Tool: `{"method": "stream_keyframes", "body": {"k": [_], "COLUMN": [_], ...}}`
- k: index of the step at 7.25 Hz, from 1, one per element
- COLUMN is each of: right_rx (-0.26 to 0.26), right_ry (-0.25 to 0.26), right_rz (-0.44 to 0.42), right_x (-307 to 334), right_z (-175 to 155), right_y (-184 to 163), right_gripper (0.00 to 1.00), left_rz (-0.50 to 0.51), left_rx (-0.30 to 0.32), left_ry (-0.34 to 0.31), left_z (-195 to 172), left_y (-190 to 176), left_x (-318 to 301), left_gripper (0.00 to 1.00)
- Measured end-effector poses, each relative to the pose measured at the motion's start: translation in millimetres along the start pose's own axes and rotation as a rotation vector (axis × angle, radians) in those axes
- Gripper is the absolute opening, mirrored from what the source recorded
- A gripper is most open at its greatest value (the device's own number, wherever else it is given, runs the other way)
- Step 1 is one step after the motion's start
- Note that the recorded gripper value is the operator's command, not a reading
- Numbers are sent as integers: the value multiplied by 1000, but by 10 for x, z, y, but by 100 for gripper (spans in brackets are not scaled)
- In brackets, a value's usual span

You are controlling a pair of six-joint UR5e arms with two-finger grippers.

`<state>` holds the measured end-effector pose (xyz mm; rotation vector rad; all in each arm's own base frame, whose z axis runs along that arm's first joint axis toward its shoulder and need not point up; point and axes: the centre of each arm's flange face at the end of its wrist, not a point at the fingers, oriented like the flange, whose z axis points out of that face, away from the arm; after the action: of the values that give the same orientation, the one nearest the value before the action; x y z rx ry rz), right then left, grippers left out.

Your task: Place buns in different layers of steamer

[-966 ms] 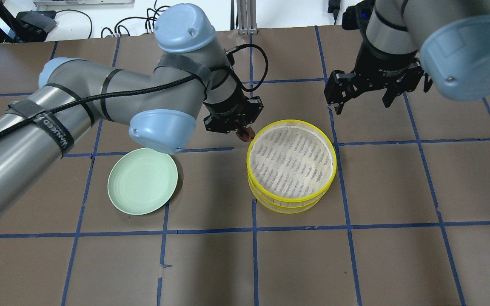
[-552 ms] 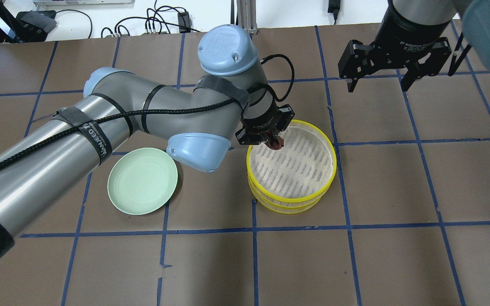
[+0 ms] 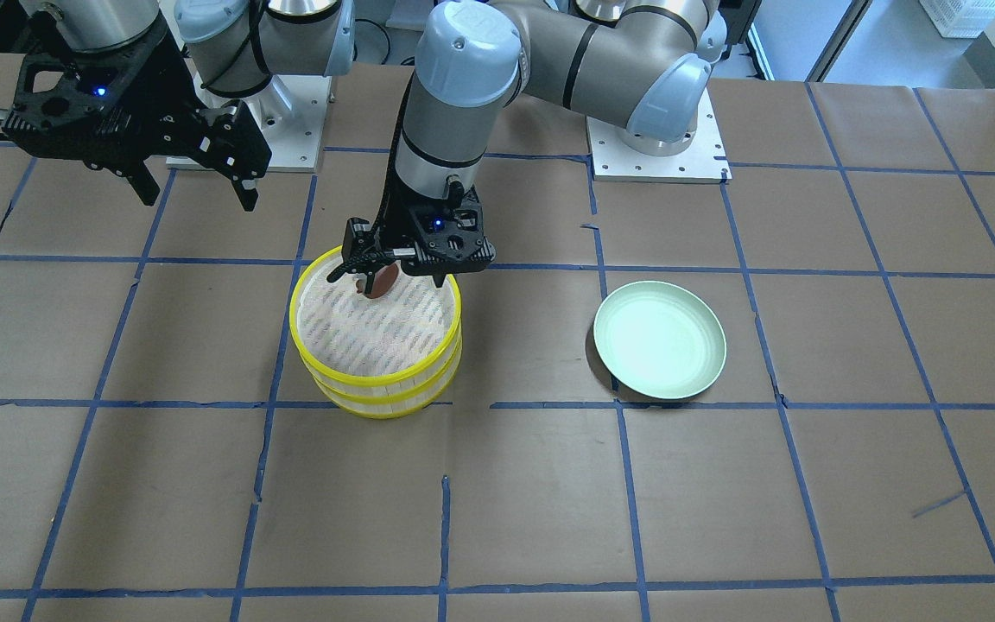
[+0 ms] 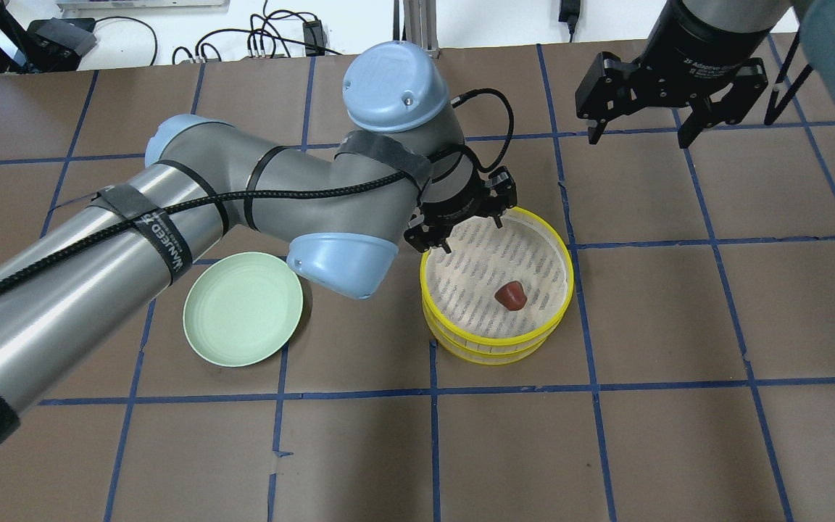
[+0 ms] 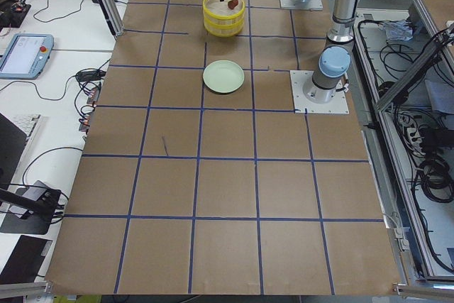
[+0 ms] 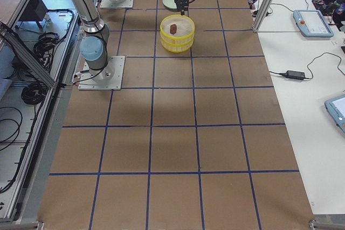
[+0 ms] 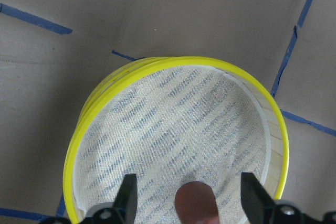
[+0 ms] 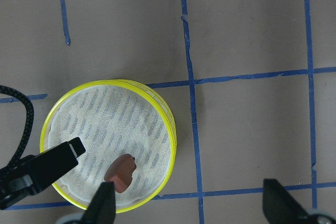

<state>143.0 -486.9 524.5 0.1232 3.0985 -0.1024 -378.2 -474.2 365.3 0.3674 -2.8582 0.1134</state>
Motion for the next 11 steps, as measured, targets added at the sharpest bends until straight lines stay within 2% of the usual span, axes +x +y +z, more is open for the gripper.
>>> {"method": "stream_keyframes", "body": {"k": [2, 4, 5, 7, 9, 11], "right_rx": [-2, -2, -3, -3, -3, -3], "right_ry": [2, 4, 4, 3, 3, 2], "right_rz": [-2, -3, -4, -4, -4, -3], "right_x": [6, 5, 4, 3, 3, 2], "right_z": [5, 6, 6, 6, 6, 6], "right_y": [1, 4, 5, 5, 5, 5], "right_gripper": [100, 100, 100, 100, 100, 100], "left_rz": [155, 234, 229, 205, 199, 199], "left_rx": [3, -44, -79, -151, -189, -193], "left_ry": [-29, -69, -93, -166, -190, -186], "left_z": [-381, -873, -1157, -1630, -1843, -1880], "left_y": [-520, -891, -924, -671, -447, -399], "left_x": [-612, -1440, -1834, -2222, -2275, -2262], "left_gripper": [100, 100, 100, 100, 100, 100]}}
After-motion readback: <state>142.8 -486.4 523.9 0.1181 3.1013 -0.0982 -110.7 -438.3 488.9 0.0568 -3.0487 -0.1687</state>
